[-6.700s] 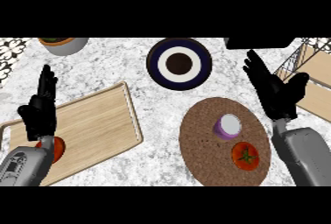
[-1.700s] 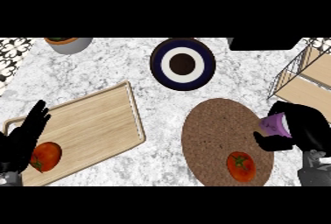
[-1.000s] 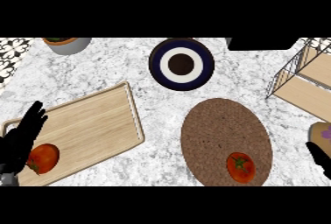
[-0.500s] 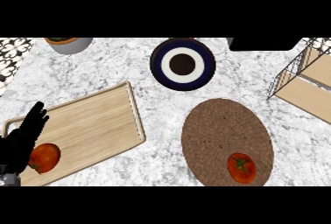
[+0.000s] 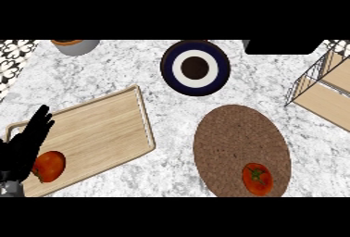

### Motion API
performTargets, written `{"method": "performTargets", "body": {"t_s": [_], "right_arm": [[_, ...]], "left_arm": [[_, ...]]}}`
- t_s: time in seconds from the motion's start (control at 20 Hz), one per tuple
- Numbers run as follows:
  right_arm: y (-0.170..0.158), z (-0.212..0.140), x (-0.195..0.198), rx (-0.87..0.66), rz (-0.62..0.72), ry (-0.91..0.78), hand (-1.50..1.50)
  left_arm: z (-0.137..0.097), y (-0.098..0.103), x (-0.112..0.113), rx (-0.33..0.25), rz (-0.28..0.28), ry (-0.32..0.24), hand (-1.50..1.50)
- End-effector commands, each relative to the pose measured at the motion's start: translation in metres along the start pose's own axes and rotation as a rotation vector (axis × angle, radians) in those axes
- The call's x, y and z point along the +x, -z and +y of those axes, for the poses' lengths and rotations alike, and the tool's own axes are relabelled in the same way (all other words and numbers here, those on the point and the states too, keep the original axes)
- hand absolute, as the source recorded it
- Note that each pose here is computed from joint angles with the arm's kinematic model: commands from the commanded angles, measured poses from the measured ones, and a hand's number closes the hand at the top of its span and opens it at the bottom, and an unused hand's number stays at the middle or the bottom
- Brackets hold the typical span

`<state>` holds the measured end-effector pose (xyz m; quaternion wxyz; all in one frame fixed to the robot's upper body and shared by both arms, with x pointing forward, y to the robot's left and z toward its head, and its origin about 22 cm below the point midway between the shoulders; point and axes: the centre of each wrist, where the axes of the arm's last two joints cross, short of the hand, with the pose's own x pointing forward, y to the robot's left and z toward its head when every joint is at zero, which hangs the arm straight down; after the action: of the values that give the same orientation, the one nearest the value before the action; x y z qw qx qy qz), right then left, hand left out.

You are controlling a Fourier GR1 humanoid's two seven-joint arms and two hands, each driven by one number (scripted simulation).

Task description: Pick the can from the placemat and place it in the tiered shelf

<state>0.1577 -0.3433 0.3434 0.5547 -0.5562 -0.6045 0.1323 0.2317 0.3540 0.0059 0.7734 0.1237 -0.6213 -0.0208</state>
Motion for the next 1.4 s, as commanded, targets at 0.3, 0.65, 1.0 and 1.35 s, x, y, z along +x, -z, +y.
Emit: {"method": "performTargets", "body": {"t_s": [0.3, 0.65, 1.0, 1.35], "right_arm": [[0.055, -0.005, 0.019, -0.006, 0.131, -0.128, 1.50], [0.091, -0.007, -0.011, -0.030, 0.163, -0.223, 1.50], [0.117, 0.040, -0.049, -0.039, 0.205, -0.157, 1.50], [0.142, 0.052, -0.079, 0.009, 0.246, -0.170, 1.50]], "left_arm": [[-0.015, 0.009, 0.001, -0.021, -0.006, 0.002, 0.00], [-0.025, 0.003, 0.000, -0.030, 0.015, -0.001, 0.00], [-0.003, 0.001, -0.006, -0.012, 0.010, 0.000, 0.00], [-0.003, 0.000, -0.004, -0.022, 0.014, -0.002, 0.00]]}}
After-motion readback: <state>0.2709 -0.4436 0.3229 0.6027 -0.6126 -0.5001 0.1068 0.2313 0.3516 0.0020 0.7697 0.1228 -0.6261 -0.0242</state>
